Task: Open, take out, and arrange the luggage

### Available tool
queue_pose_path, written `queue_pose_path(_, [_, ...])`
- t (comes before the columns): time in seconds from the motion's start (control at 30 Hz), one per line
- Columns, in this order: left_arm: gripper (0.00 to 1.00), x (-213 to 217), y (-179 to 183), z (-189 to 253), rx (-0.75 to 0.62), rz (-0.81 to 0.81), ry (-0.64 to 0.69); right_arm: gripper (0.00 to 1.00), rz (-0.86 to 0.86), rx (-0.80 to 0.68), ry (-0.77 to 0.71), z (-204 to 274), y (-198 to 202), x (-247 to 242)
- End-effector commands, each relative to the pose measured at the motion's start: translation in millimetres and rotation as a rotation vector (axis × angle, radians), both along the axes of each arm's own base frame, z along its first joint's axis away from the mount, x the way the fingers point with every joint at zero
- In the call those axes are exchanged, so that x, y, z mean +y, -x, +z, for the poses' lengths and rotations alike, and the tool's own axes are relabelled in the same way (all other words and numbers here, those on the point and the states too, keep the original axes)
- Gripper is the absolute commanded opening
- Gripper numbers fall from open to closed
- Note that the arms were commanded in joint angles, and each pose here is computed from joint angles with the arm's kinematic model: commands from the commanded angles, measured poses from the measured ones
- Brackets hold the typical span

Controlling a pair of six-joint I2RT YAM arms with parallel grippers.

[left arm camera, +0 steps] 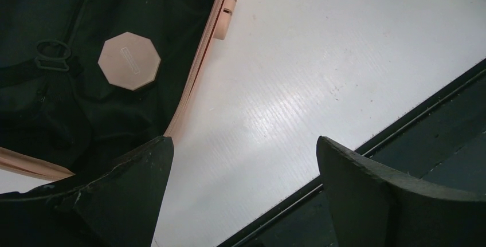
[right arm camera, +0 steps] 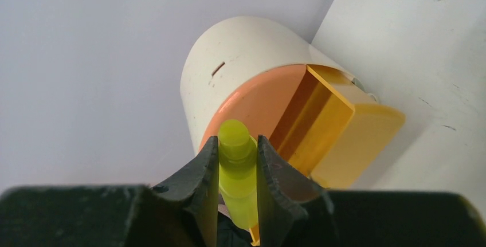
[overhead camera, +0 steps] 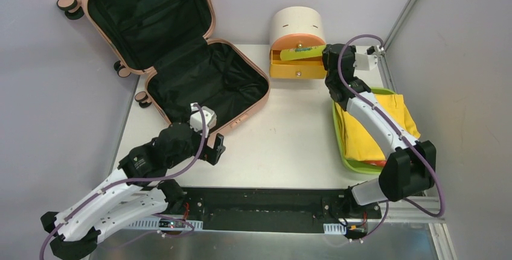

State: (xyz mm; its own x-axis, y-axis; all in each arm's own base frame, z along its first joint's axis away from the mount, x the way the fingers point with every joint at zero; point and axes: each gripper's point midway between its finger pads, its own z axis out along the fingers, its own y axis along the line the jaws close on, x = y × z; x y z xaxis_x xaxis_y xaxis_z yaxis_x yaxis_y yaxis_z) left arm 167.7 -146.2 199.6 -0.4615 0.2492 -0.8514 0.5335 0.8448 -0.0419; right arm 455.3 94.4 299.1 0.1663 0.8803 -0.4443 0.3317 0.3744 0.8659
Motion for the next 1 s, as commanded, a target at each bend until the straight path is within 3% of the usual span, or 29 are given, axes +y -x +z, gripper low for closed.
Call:
queue_pose_path(0.0, [0.99, 0, 8, 3, -0.031, -0.044, 0.023, 0.08, -0.092, -0.164, -0.107, 53, -17, -9])
queue_pose_path(0.5, [0.99, 4, 8, 7, -0.053, -0.035, 0.034, 0.13, -0.099, -0.053, -0.219, -6, -52, 21])
queue_pose_path(0.57, [0.99, 5, 7, 7, -0.054, -0.033, 0.034, 0.21, -0.093, -0.045, -0.235, -13, -56, 25])
queue_pose_path(0.67, [0.99, 5, 7, 6, -0.053, -0.028, 0.029, 0.45, -0.045, -0.027, -0.239, -15, -56, 36])
queue_pose_path(0.77, [0.99, 6, 6, 6, -0.056, -0.025, 0.025, 0.58, 0.016, 0.029, -0.188, -13, -42, 40])
queue_pose_path(0.83, [0.99, 7, 6, 6, -0.060, -0.020, 0.027, 0.65, 0.036, 0.120, -0.153, -20, -22, 35])
queue_pose_path(0.97, [0.99, 10, 6, 9, -0.073, -0.008, 0.035, 0.67, 0.105, 0.210, -0.078, -19, 7, 22])
